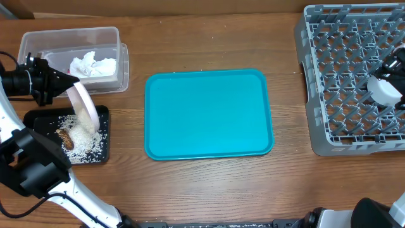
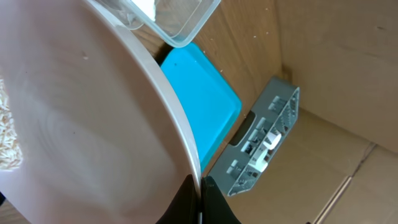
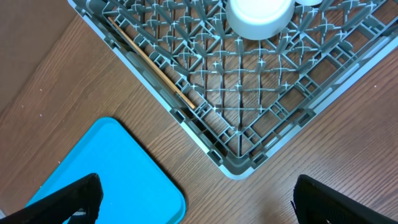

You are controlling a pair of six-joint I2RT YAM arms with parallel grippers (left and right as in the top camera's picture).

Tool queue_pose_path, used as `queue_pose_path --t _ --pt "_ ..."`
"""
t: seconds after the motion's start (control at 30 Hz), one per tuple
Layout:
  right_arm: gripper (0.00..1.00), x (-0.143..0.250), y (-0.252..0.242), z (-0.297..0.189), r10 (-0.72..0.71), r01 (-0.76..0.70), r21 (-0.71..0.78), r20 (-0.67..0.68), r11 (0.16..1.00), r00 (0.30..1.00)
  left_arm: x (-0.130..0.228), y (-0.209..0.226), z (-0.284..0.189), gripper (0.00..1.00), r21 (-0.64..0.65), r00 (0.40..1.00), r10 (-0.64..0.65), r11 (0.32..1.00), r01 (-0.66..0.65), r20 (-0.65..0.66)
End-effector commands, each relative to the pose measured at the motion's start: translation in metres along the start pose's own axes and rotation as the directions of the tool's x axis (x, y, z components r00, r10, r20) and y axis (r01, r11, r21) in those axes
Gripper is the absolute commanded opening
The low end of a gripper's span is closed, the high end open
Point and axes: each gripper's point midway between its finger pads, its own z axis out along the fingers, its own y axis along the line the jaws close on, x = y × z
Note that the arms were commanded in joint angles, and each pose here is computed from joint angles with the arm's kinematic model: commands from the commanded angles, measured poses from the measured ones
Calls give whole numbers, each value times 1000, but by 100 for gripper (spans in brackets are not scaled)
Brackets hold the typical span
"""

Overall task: Sort waste into correct bins and load items into the dishwasher
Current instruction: 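Tilt the plate with the left gripper to dump rice onto the black tray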

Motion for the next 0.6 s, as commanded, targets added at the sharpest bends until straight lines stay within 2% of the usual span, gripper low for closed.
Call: queue_pose_path --t 0.0,0.3,0.57 --pt "100 -4 0 -4 3 -3 0 23 1000 1000 -2 -11 -10 4 63 999 25 998 -26 21" --pt "100 -4 0 -4 3 -3 0 23 1000 1000 -3 -23 -18 4 157 1000 -17 988 13 23" --pt "100 -4 0 -4 3 -3 -1 22 1000 1000 -6 -14 -24 4 140 997 -66 988 60 37"
